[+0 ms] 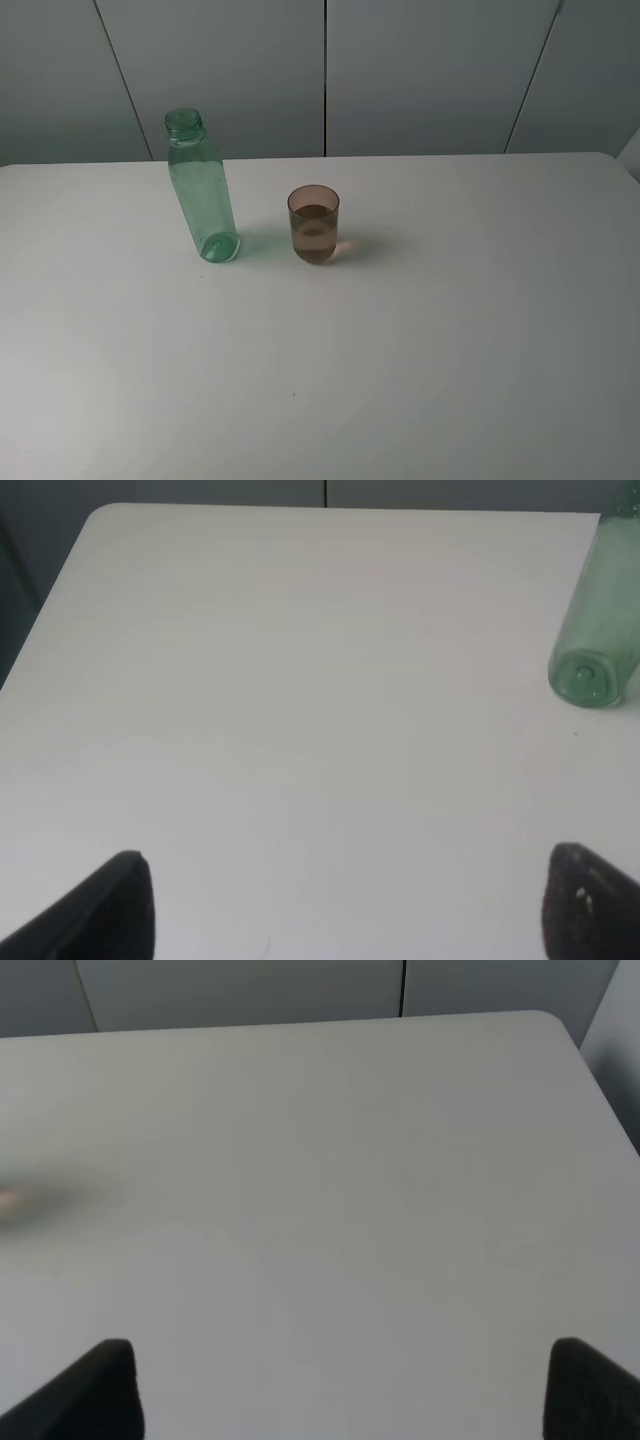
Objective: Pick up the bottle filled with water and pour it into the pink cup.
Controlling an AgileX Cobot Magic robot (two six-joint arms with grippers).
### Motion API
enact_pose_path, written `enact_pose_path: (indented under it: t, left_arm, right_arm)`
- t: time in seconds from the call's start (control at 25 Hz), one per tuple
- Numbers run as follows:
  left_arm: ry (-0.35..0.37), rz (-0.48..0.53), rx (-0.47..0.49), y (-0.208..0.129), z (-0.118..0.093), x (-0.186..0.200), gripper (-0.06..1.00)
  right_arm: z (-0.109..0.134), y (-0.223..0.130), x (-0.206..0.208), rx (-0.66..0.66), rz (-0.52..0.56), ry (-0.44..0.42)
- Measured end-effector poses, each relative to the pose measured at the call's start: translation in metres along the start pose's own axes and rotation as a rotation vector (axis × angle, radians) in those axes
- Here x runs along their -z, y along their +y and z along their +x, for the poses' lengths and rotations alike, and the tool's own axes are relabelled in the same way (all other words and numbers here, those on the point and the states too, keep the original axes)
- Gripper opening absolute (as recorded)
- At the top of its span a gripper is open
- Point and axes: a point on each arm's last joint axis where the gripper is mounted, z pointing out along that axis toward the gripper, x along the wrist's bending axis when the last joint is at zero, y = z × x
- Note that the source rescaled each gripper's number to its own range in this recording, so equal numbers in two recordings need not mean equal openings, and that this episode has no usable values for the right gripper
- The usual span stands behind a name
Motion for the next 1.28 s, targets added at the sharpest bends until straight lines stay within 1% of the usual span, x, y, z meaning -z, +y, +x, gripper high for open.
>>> enact_pose_path:
  t: [0.92, 1.28]
  left_arm:
    - [0.0, 0.0, -0.002, 0.0, 0.0, 0.0, 1.0]
    - [-0.008, 0.0, -0.022, 0.0, -0.0007, 0.0, 1.0]
  right_arm:
    - [0.0, 0.0, 0.0, 0.0, 0.0, 0.0]
    - [0.0, 0.0, 0.0, 0.0, 0.0, 0.0]
